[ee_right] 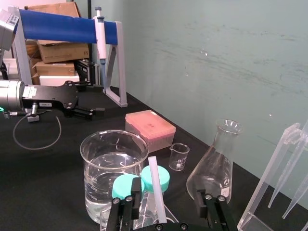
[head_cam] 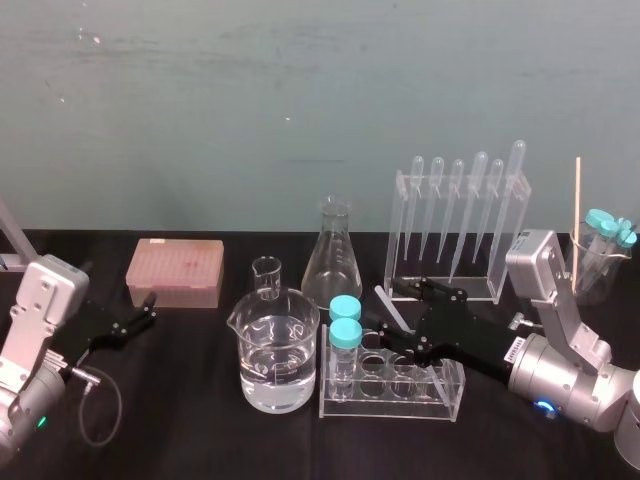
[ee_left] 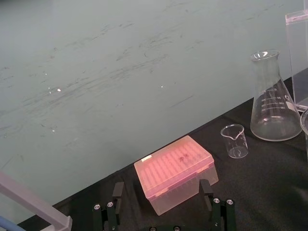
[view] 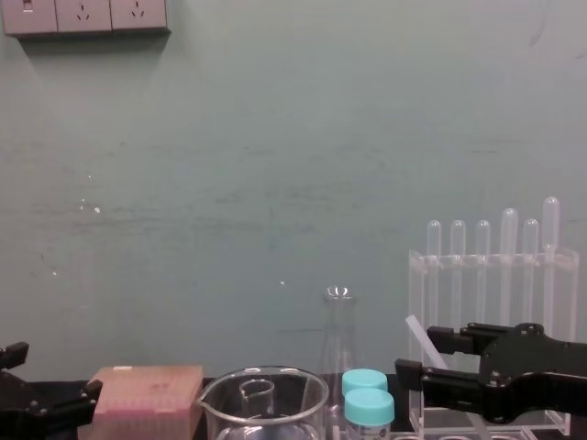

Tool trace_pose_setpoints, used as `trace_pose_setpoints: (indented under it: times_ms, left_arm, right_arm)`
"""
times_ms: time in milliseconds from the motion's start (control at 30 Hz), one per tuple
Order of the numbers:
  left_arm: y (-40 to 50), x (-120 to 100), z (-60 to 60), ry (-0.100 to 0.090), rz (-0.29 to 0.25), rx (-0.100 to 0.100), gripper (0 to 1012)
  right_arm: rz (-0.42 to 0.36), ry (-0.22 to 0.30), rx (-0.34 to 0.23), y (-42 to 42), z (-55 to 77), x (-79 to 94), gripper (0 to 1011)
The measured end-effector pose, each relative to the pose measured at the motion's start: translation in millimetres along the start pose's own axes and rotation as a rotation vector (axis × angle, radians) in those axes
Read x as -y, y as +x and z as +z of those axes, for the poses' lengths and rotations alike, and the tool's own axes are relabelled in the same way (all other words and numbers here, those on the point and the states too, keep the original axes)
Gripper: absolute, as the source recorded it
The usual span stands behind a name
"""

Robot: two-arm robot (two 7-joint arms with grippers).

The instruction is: Pick up the stirring rod with one hand, then place it down.

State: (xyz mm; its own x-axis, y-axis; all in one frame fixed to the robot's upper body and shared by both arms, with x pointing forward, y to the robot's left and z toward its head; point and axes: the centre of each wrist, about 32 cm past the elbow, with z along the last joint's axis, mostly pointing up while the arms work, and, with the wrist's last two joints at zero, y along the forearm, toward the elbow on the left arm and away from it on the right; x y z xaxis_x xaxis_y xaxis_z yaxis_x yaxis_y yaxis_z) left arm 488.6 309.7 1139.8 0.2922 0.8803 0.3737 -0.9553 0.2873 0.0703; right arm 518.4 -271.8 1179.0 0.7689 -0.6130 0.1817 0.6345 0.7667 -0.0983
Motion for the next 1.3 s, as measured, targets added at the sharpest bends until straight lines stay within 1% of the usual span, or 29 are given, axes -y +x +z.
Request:
trace_pose_setpoints:
  times_ms: [67, 133, 167, 233, 267, 333, 367, 400, 467, 567, 600, 633, 700, 833, 867, 967, 1033, 1100, 1133, 1200, 1233, 1300]
  left_arm:
    - [0.0, 0, 0.0, 0.0, 0.0, 0.0, 1000]
    - [0.0, 0, 0.0, 0.0, 0.0, 0.0, 1000]
    - [0.0, 0, 0.0, 0.0, 0.0, 0.0, 1000]
    - [0.0, 0, 0.0, 0.0, 0.0, 0.0, 1000]
    - [0.0, 0, 0.0, 0.0, 0.0, 0.0, 1000]
    - [0.0, 0, 0.0, 0.0, 0.0, 0.0, 1000]
    - [0.0, 0, 0.0, 0.0, 0.0, 0.0, 1000]
    - [0.0, 0, 0.0, 0.0, 0.0, 0.0, 1000]
    - [0.0, 0, 0.0, 0.0, 0.0, 0.0, 1000]
    - [0.0, 0, 0.0, 0.0, 0.0, 0.0, 1000]
    - [0.0, 0, 0.0, 0.0, 0.0, 0.0, 1000]
    - [0.0, 0, 0.0, 0.0, 0.0, 0.0, 1000]
    - [0.0, 0, 0.0, 0.0, 0.0, 0.0, 1000]
    - [0.0, 0, 0.0, 0.0, 0.0, 0.0, 1000]
    - [0.0, 0, 0.0, 0.0, 0.0, 0.0, 1000]
    - [0.0, 0, 0.0, 0.0, 0.0, 0.0, 1000]
    - [0.0, 0, 0.0, 0.0, 0.0, 0.0, 1000]
    - [0.0, 0, 0.0, 0.0, 0.0, 0.0, 1000]
    - [0.0, 0, 0.0, 0.0, 0.0, 0.0, 1000]
    - [0.0, 0, 0.0, 0.0, 0.0, 0.0, 1000]
    - [0.0, 0, 0.0, 0.0, 0.0, 0.0, 1000]
    - [0.0, 0, 0.0, 0.0, 0.0, 0.0, 1000]
  right_arm:
    - [0.0, 0.001, 0.0, -0.1, 0.0, 0.0, 625]
    - [0.0, 0.001, 0.0, -0.1, 0.0, 0.1, 578]
    - [0.0, 0.001, 0.001, -0.2, 0.0, 0.1, 517]
    - [0.0, 0.001, 0.001, -0.2, 0.0, 0.0, 478]
    - [0.0, 0.001, 0.001, -0.2, 0.0, 0.0, 420]
    - [0.0, 0.002, 0.001, -0.2, 0.0, 0.0, 362]
    - [0.0, 0.002, 0.001, -0.2, 0.0, 0.1, 362]
    - [0.0, 0.002, 0.001, -0.2, 0.0, 0.0, 292]
    - [0.0, 0.002, 0.001, -0.2, 0.0, 0.0, 254]
    - [0.0, 0.002, 0.001, -0.2, 0.0, 0.0, 137]
    - [0.0, 0.003, 0.001, -0.2, 0.0, 0.0, 137]
    - [0.0, 0.003, 0.001, -0.2, 0.0, 0.0, 88]
    - [0.0, 0.003, 0.001, -0.2, 0.0, 0.0, 69]
    - [0.0, 0.003, 0.002, -0.2, 0.0, 0.1, 69]
    - [-0.005, 0.012, 0.001, -0.2, -0.2, 0.4, 69]
    - [-0.027, 0.056, 0.003, 0.7, 0.3, 1.3, 69]
    - [-0.045, 0.096, 0.013, 1.2, 1.2, 1.7, 69]
    - [-0.08, 0.196, 0.042, 3.5, 4.4, 1.8, 69]
    - [-0.091, 0.232, 0.048, 4.9, 6.1, 1.6, 69]
    - [-0.107, 0.284, 0.053, 6.9, 8.9, 1.0, 69]
    - [-0.118, 0.34, 0.055, 9.3, 12.4, -0.2, 69]
    - [-0.128, 0.388, 0.055, 12.4, 16.0, -0.7, 69]
